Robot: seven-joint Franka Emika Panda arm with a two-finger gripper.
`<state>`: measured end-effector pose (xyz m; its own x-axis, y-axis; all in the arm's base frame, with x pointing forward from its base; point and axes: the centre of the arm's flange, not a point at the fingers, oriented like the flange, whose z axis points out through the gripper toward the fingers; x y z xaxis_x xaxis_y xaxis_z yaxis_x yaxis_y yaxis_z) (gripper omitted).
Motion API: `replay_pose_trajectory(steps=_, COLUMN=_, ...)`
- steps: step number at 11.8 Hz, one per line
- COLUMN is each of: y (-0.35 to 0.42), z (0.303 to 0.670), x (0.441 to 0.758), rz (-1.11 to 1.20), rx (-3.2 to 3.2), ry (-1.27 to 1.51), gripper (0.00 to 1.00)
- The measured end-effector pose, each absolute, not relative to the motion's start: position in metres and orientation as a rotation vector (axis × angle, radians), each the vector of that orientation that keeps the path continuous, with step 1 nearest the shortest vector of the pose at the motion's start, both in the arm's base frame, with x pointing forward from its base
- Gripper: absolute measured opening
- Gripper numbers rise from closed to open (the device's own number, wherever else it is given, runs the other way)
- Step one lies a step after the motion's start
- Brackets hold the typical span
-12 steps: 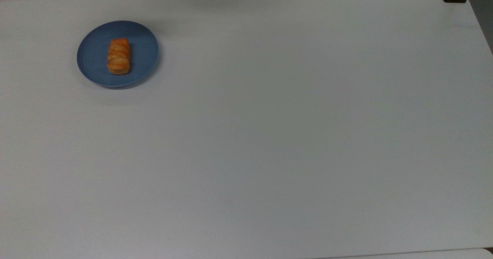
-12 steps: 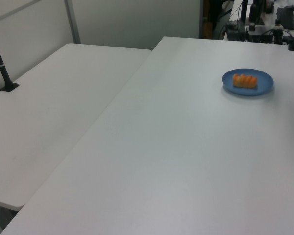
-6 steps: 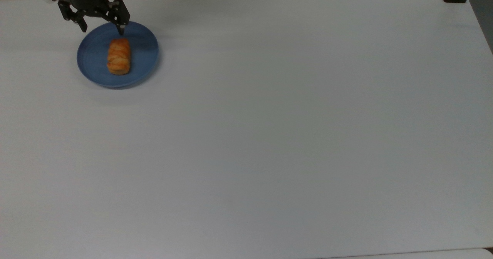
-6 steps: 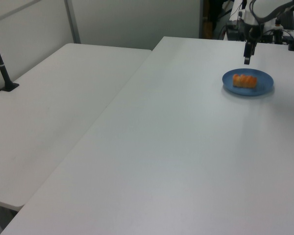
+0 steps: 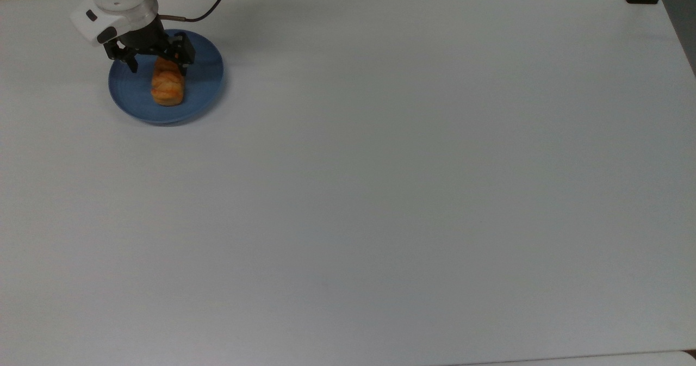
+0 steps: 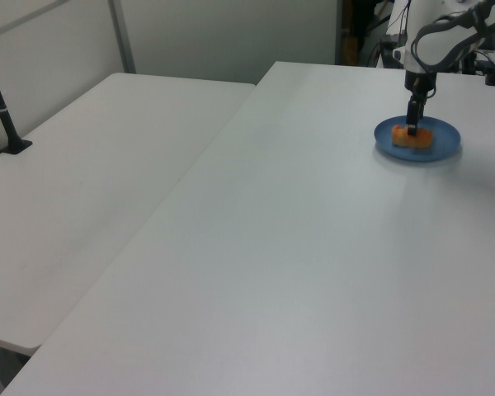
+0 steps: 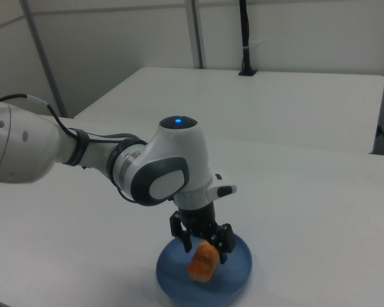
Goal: Put the bread on the table
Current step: 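Lower the open gripper onto the orange bread roll and close it, then lift the gripped bread roll up off the blue plate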
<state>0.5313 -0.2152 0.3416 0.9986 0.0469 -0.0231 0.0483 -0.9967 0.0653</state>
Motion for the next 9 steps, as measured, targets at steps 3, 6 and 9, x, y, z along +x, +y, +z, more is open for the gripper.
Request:
replay_pose_trajectory(steps=3, y=-0.215, z=0.334, x=0.532, rz=-0.05, rx=3.074, ry=0.128, gripper=0.94)
replay_pose_trajectory(steps=6, y=-0.213, z=0.327, x=0.533, rz=-0.07, rx=3.076, ry=0.142, gripper=0.68)
replay_pose_trajectory(steps=9, y=-0.21, z=0.319, x=0.534, rz=-0.09, rx=3.079, ry=0.151, gripper=0.59)
